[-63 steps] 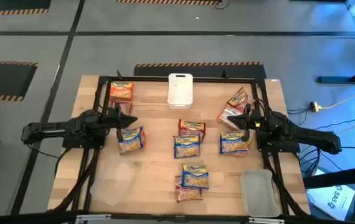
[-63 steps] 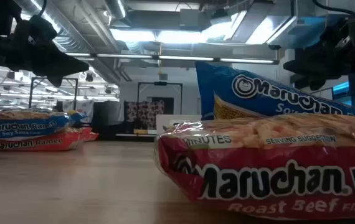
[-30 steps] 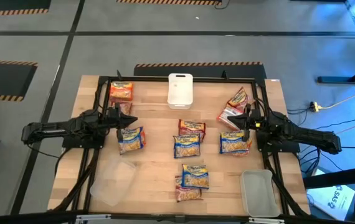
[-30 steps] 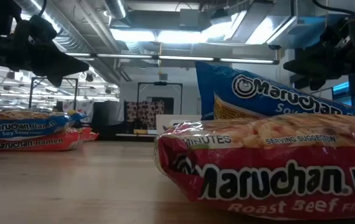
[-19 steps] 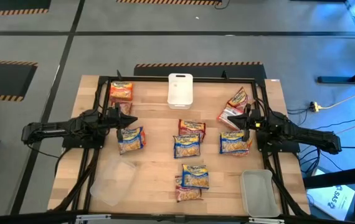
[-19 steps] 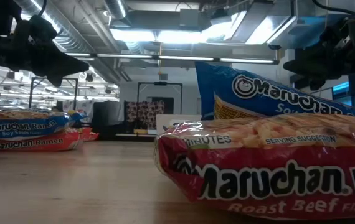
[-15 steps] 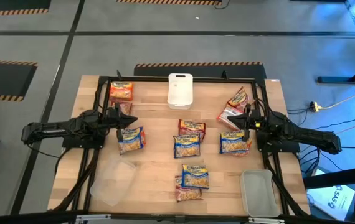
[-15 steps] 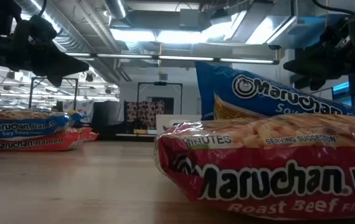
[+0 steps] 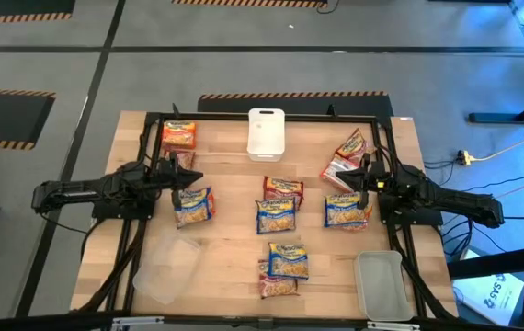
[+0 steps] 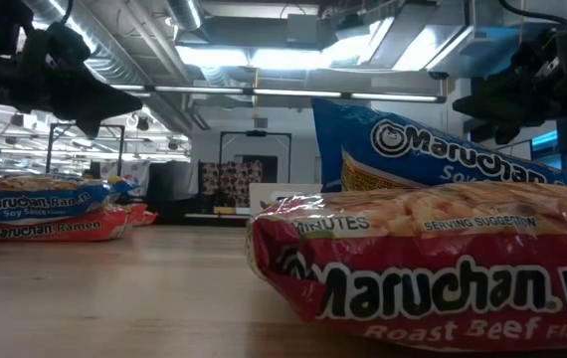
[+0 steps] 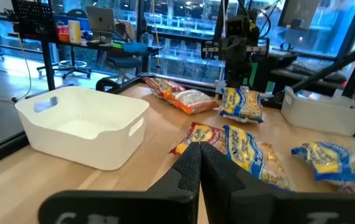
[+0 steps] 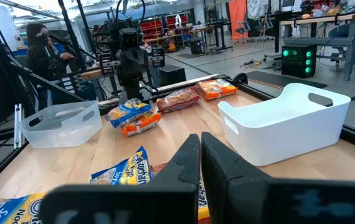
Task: Sort Maruchan noodles
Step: Put the blue noodle pack into the white bin
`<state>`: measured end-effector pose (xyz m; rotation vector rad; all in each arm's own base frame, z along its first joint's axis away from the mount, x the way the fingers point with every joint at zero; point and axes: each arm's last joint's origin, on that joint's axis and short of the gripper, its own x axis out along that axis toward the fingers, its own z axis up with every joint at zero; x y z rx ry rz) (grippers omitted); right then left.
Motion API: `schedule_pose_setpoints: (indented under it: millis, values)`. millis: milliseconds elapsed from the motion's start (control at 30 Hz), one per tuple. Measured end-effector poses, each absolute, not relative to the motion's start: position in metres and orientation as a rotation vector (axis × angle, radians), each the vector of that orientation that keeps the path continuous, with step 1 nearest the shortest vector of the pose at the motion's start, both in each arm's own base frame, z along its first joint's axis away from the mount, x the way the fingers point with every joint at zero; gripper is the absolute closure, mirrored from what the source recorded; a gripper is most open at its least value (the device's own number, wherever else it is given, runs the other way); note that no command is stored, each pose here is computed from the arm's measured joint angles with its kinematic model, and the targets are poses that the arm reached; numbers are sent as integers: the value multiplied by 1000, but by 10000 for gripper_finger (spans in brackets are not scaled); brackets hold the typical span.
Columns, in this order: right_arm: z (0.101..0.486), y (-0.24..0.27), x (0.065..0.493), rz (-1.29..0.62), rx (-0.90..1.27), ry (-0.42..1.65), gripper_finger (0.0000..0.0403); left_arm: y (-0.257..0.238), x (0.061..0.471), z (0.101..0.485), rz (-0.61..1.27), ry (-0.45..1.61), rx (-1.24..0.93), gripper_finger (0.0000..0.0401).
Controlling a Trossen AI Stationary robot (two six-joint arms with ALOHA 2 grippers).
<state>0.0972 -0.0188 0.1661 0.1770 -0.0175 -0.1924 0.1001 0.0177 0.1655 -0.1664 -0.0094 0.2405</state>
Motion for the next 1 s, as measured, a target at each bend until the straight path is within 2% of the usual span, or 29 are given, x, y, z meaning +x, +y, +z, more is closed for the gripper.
schedule_pose_setpoints:
  millis: [300, 567, 733, 867, 1000]
  values:
    - [166, -19, 97, -193, 177, -17, 400, 20, 97, 186, 308, -226, -134, 400]
    - [167, -19, 97, -193, 178, -29, 400, 20, 97, 190, 299, -275, -152, 400]
    - [169, -18, 97, -162, 306, -63, 400, 20, 99, 192, 299, -286, -151, 400]
    - [173, -21, 96, -262, 309, -118, 400, 20, 103, 201, 294, -288, -147, 400]
    - [175, -22, 96, -276, 328, -143, 400, 22, 115, 208, 299, -208, -146, 400]
